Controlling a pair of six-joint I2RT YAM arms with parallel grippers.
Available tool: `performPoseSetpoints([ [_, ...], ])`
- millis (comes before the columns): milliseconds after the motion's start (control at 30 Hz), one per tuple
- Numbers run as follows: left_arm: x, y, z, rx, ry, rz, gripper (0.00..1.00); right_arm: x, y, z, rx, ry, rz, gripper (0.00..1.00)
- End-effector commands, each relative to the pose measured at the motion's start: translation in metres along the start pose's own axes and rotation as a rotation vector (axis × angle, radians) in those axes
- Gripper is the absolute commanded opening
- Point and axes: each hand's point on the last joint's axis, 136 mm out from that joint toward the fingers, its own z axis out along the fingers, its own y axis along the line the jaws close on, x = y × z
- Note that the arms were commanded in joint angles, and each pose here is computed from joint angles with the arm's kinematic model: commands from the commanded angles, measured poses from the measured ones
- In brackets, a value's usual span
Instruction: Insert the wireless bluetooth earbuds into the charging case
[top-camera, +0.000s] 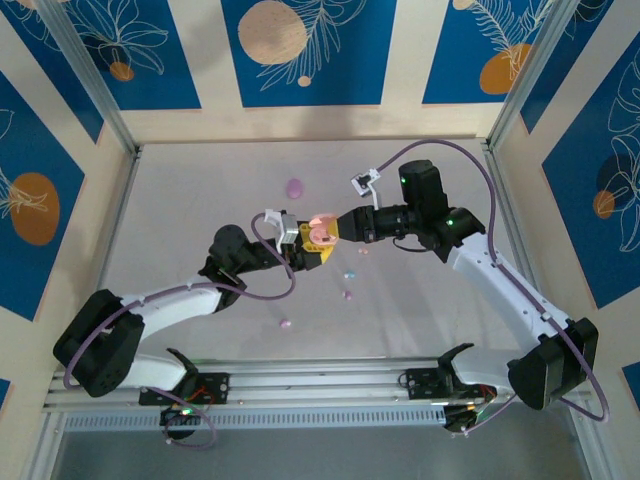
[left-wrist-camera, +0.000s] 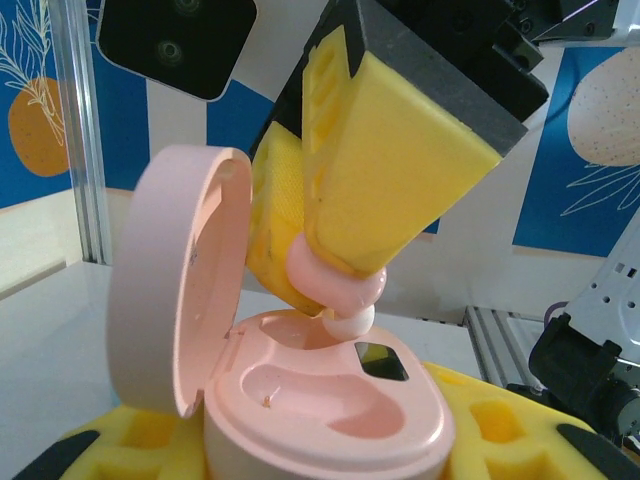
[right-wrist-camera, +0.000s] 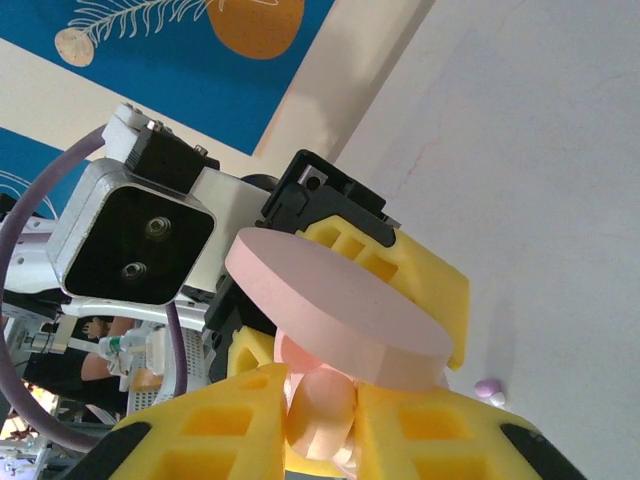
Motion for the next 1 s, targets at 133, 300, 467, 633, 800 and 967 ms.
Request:
performPoseSetpoints([
  [133,-0.039,-0.023,0.002,0.095,-0.109,0.088,0.24,-0.001,-0.011,-0.001,0.088,-0.009,-0.031,0.24],
  [300,-0.039,-0.022,0.002,0.090,-0.110,0.091,0.24,-0.003,-0.011,-0.002,0.099,-0.016,-0.043,0.26],
  [467,-0.038,-0.021,0.002,0.086,-0.105,0.092,0.24,-0.004,-0.011,-0.004,0.115,-0.021,-0.046,0.28],
  [633,-0.037,-0.021,0.002,0.080,-0.103,0.095,0.24,-0.004,-0.014,-0.005,0.139,-0.023,-0.048,0.28],
  [800,-0.037,-0.020,0.002,0.078,-0.102,0.096,0.24,-0.005,-0.015,-0.007,0.157,-0.026,-0.048,0.28],
  [967,-0.036,-0.019,0.002,0.073,-0.097,0.095,0.24,-0.007,-0.014,-0.010,0.169,-0.042,-0.039,0.31],
])
